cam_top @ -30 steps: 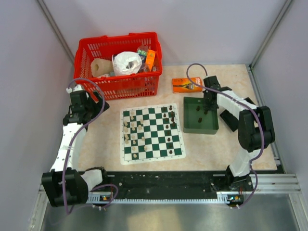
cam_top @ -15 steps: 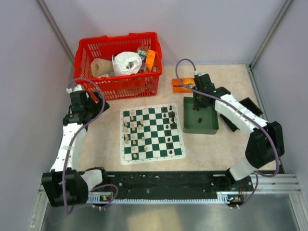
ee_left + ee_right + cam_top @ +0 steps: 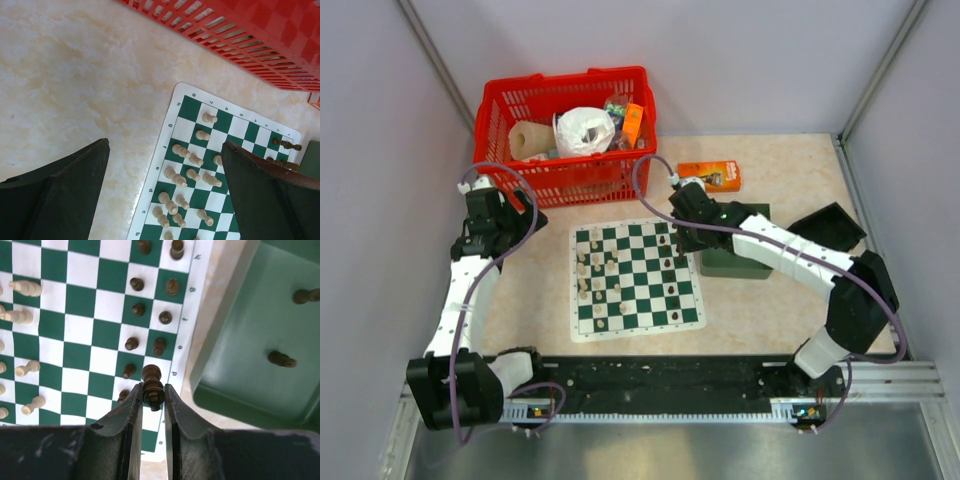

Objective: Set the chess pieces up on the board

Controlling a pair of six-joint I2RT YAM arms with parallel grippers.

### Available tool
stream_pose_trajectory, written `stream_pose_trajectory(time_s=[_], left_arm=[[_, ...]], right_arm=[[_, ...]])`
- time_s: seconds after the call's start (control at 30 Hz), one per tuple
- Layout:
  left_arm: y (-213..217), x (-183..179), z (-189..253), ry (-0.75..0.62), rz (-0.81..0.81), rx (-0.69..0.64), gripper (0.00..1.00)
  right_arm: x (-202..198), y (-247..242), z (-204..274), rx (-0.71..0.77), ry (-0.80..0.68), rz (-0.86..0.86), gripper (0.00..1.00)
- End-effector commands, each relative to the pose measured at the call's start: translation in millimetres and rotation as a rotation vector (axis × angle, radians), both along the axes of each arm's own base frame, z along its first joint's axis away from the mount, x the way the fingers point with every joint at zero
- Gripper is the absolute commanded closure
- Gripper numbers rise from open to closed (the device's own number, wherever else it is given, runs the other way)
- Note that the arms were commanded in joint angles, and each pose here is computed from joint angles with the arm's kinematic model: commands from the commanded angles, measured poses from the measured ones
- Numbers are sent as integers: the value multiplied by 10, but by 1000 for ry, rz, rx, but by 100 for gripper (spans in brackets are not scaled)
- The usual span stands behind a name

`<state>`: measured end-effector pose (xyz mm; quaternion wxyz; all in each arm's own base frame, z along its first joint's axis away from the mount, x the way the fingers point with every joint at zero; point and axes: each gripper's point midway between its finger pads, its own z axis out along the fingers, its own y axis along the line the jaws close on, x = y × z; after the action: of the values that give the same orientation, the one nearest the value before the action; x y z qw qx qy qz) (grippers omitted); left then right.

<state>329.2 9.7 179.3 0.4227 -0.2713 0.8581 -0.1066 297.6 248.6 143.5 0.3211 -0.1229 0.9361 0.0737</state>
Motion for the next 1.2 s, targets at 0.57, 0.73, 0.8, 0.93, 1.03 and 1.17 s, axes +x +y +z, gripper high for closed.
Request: stream_pose_trajectory(time_s=[0.57, 0.73, 0.8, 0.93, 1.03, 1.17], left_arm=[[-32, 60, 61, -39, -15, -13, 2], [-31, 54, 52, -37, -13, -13, 1], [-33, 57, 55, -39, -15, -13, 2], [-27, 55, 63, -40, -13, -10, 2], [-16, 59, 64, -40, -9, -8, 2], [-25, 52, 45, -36, -11, -11, 1]], right_arm=[[-284, 113, -620, -88, 101, -12, 86], [-263, 150, -681, -77, 100, -16, 86], [-259, 156, -698, -78, 97, -16, 86], [-254, 146, -736, -89, 98, -15, 86], [-249, 136, -763, -93, 95, -18, 86], [-228, 101, -795, -112, 90, -28, 86]])
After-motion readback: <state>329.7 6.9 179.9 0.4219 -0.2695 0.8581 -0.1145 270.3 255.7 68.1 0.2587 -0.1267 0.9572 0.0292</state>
